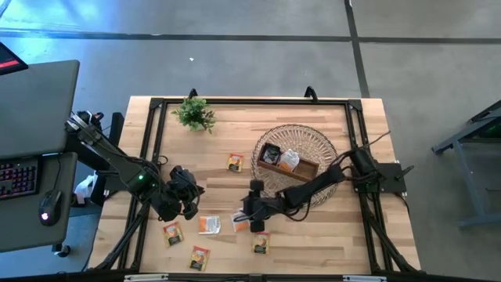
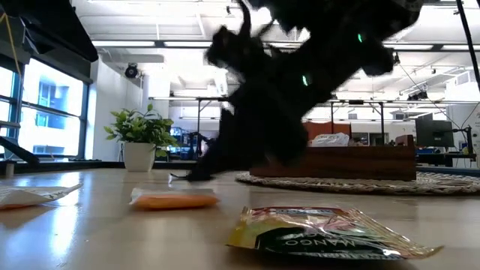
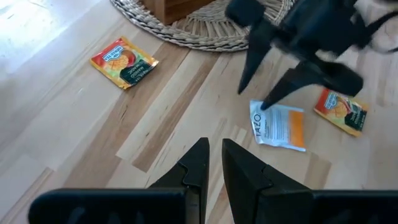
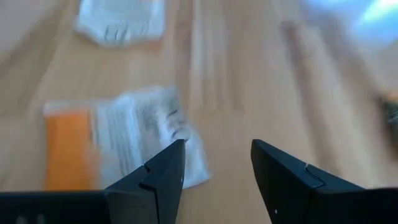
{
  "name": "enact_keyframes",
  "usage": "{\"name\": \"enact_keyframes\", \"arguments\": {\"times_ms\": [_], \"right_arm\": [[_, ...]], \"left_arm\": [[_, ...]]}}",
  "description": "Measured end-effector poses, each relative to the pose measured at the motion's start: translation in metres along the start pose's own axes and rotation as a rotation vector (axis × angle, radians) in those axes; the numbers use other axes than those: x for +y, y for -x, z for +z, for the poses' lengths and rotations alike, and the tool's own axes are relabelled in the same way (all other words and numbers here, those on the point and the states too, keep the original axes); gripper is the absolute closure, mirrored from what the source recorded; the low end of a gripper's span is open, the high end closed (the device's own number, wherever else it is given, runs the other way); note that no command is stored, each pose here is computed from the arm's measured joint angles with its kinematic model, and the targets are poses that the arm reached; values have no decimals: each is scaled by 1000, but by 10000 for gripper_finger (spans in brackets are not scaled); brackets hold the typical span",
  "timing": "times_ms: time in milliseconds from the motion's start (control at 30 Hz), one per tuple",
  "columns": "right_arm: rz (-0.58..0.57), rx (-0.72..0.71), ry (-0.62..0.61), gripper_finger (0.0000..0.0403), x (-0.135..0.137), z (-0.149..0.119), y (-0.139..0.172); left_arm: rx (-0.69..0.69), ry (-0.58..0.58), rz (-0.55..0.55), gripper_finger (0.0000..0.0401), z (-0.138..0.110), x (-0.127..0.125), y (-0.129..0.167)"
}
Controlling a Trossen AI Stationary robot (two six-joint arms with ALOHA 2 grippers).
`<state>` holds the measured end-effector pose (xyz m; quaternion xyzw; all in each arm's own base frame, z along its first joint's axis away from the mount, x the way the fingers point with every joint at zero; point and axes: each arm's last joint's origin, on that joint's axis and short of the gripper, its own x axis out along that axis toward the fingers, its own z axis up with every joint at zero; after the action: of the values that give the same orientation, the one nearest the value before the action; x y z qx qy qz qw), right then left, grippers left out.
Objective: Pick & Place Tea
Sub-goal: Put the white tea bag into the middle section of the wooden organizer
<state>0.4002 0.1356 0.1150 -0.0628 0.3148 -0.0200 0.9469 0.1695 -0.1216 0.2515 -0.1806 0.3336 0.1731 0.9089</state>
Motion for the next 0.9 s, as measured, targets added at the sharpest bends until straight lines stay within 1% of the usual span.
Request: {"name": "enact_keyframes", "arguments": {"times_ms": [67,133,267,400,533,667,800,900], "right_arm": [[35,-45,-30,222,0,12,8],[53,-60,-42,222,1,16,11],[46,-14,-7,222,-2,8,8],[34,4,-50,222,-10,9,6],[88,28,-93,222,-11,2,-3],[126,55,-86,222,-5,-7,-7],[97,65,-66,222,-4,-10,-9],[89,103,-84,228,-8,-16,-15]], "left_arm": [[-1,5,0,357,0,0,0],[0,3,3,357,0,0,0],[0,0,11,357,0,1,0],[-1,6,15,357,0,1,0],[-2,10,16,357,0,1,0],[-4,9,19,357,0,2,0],[-8,9,22,357,0,2,0],[-16,12,27,357,0,2,0]]}}
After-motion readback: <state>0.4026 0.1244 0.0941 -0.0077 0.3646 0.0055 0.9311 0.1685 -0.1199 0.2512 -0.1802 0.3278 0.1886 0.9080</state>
